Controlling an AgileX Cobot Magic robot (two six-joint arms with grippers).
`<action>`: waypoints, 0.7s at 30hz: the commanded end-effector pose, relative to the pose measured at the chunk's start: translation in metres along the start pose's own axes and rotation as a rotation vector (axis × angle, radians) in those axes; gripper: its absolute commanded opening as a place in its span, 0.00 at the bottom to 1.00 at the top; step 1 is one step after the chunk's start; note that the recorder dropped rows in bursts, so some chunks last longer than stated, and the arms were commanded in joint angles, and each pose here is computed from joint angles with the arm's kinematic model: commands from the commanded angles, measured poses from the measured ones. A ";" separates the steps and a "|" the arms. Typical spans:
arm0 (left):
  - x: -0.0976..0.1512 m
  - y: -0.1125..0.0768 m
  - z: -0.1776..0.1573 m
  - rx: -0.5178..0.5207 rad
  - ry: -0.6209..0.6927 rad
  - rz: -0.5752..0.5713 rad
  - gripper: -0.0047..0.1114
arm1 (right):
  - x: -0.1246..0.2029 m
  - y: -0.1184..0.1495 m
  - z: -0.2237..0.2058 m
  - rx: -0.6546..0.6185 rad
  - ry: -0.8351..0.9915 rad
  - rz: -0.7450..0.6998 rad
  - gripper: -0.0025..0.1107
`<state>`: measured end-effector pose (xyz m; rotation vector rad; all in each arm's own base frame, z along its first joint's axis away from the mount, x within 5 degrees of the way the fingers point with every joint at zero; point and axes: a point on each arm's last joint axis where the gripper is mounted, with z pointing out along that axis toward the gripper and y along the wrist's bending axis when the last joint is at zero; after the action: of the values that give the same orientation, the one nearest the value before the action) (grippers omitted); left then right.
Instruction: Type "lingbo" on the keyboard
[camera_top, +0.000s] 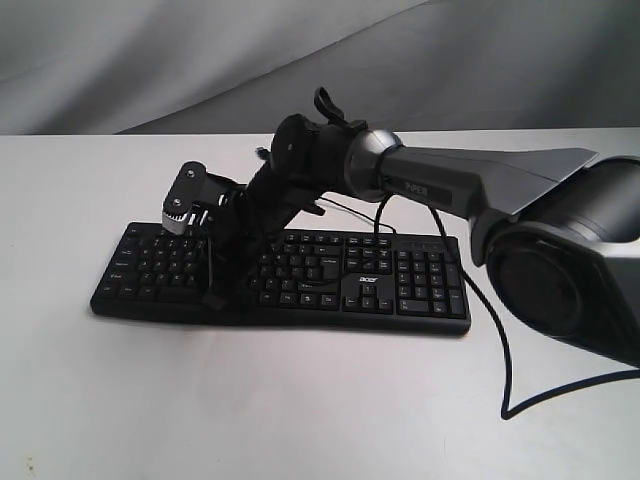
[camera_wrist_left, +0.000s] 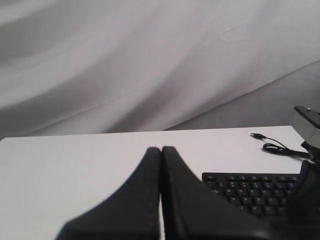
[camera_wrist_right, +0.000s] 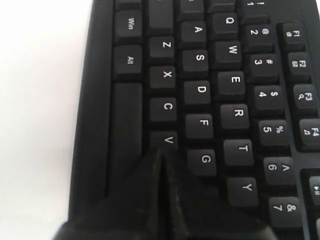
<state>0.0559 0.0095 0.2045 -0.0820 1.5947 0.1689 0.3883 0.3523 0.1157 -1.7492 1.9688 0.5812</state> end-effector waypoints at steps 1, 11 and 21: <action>0.001 0.000 0.000 0.007 -0.008 -0.002 0.04 | -0.003 -0.001 -0.011 0.021 0.013 -0.025 0.02; 0.001 0.000 0.000 0.007 -0.008 -0.002 0.04 | 0.008 -0.025 -0.045 0.064 0.002 0.036 0.02; 0.001 0.000 0.000 0.007 -0.008 -0.002 0.04 | 0.029 -0.025 -0.055 0.135 -0.024 0.078 0.02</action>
<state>0.0559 0.0095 0.2045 -0.0820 1.5947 0.1689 0.4050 0.2975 0.1387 -1.6059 2.0298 0.4797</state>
